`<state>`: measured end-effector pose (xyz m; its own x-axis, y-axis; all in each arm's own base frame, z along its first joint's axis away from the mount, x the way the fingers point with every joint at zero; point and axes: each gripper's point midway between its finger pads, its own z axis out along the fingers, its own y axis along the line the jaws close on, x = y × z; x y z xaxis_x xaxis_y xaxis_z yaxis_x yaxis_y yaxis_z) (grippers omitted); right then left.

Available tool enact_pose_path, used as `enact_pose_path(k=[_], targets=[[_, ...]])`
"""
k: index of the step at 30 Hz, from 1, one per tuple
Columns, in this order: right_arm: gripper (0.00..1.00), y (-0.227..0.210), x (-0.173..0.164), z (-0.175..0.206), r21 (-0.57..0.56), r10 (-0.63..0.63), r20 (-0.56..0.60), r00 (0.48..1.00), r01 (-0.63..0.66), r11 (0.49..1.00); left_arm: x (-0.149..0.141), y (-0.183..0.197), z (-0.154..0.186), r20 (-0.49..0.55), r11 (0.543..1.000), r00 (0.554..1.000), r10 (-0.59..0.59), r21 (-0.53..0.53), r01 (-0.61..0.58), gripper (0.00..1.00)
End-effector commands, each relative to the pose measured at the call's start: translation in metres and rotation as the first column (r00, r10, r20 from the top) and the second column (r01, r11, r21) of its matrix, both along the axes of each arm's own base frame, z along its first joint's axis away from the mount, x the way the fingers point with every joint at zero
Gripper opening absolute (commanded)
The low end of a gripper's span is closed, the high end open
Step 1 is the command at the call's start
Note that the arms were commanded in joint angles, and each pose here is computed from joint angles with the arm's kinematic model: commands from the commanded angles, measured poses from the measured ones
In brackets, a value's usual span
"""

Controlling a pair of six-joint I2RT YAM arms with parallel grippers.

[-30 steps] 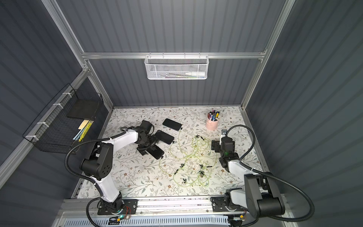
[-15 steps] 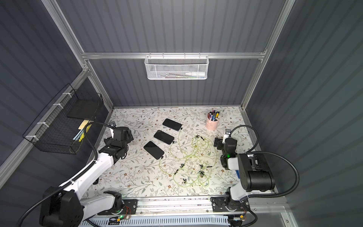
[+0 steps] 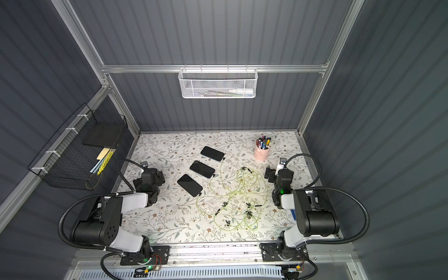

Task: Plug wired earphones into phones
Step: Reset both arms

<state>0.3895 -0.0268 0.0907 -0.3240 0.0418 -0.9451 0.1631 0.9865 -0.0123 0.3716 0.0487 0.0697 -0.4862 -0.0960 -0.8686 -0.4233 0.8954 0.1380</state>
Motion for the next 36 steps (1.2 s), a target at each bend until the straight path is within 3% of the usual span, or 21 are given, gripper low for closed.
enact_pose_path(k=[1, 7, 30, 32, 33, 35, 36], targets=[[0.99, 0.002, 0.004, 0.007, -0.002, 0.007, 0.015, 1.0, -0.007, 1.0, 0.024, -0.007, 0.022, 0.101, 0.999, 0.994, -0.044, 0.001, 0.044, 0.99], [0.99, 0.002, 0.005, 0.007, -0.002, 0.007, 0.016, 1.0, -0.007, 1.0, 0.041, -0.012, 0.006, 0.073, 0.996, 0.993, -0.088, 0.023, 0.087, 1.0], [0.99, 0.002, 0.005, 0.007, -0.003, 0.007, 0.016, 1.0, -0.007, 1.0, 0.042, -0.025, 0.003, 0.083, 0.986, 0.983, -0.164, 0.016, 0.164, 0.99], [0.99, 0.001, 0.005, 0.007, -0.003, 0.004, 0.017, 1.0, -0.004, 1.0, 0.04, -0.029, 0.0, 0.095, 0.981, 0.977, -0.192, 0.014, 0.191, 0.99], [0.99, 0.002, 0.005, 0.006, -0.003, 0.008, 0.014, 1.0, -0.008, 1.0, 0.039, -0.028, 0.003, 0.158, 0.981, 0.969, -0.192, 0.029, 0.19, 0.99], [0.99, 0.002, 0.005, 0.007, -0.002, 0.005, 0.018, 1.0, -0.005, 1.0, 0.035, -0.027, -0.004, 0.104, 0.983, 0.978, -0.183, 0.007, 0.183, 1.0], [0.99, 0.001, 0.005, 0.007, -0.003, 0.005, 0.017, 1.0, -0.005, 1.0, 0.038, -0.027, 0.001, 0.145, 0.983, 0.972, -0.184, 0.027, 0.182, 0.99]])
